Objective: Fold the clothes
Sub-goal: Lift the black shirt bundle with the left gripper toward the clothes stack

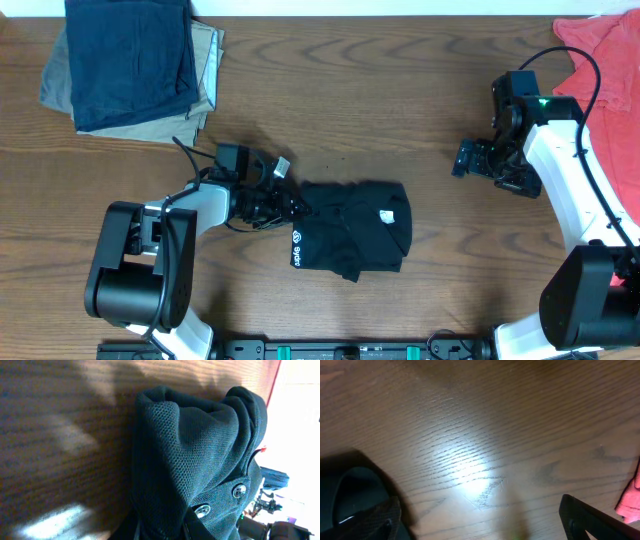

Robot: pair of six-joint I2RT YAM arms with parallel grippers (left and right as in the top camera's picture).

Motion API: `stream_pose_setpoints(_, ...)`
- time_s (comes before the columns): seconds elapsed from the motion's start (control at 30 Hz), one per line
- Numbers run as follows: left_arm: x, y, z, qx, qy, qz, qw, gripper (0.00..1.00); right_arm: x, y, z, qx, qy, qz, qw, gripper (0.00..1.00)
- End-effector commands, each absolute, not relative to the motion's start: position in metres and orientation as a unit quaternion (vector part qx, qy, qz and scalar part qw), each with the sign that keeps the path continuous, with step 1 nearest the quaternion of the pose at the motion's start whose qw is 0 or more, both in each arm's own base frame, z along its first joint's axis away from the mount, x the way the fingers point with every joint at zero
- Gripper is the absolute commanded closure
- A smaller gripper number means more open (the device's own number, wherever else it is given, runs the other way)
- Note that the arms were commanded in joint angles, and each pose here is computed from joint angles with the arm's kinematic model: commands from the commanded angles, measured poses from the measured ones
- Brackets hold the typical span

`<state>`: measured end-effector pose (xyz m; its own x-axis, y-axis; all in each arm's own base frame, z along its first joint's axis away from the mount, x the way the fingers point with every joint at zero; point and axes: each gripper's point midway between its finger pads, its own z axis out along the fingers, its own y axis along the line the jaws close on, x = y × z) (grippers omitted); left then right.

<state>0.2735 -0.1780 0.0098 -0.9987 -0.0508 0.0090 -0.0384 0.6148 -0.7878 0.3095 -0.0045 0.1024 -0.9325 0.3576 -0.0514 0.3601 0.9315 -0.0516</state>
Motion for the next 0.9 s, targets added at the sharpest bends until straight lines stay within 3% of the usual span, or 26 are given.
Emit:
stream_pose_setpoints(0.0,0.285,-0.165,-0.002,-0.041,0.926,-0.374,0.007,0.94,0.312,-0.004,0.106,0.181,0.983,-0.031,0.027,0.01)
stream_pose_setpoints(0.27,0.351,-0.121,0.057,0.001,0.978,-0.199,0.056,0.94,0.313,-0.004,0.106,0.181,0.983,-0.031,0.027,0.01)
stream_pose_setpoints(0.53,0.419,-0.073,0.140,0.056,0.979,-0.084,0.176,0.94,0.313,-0.004,0.106,0.181,0.983,-0.031,0.027,0.01)
stream_pose_setpoints(0.87,0.491,-0.015,0.183,0.055,0.942,0.028,0.331,0.94,0.313,-0.004,0.106,0.181,0.983,-0.031,0.027,0.01)
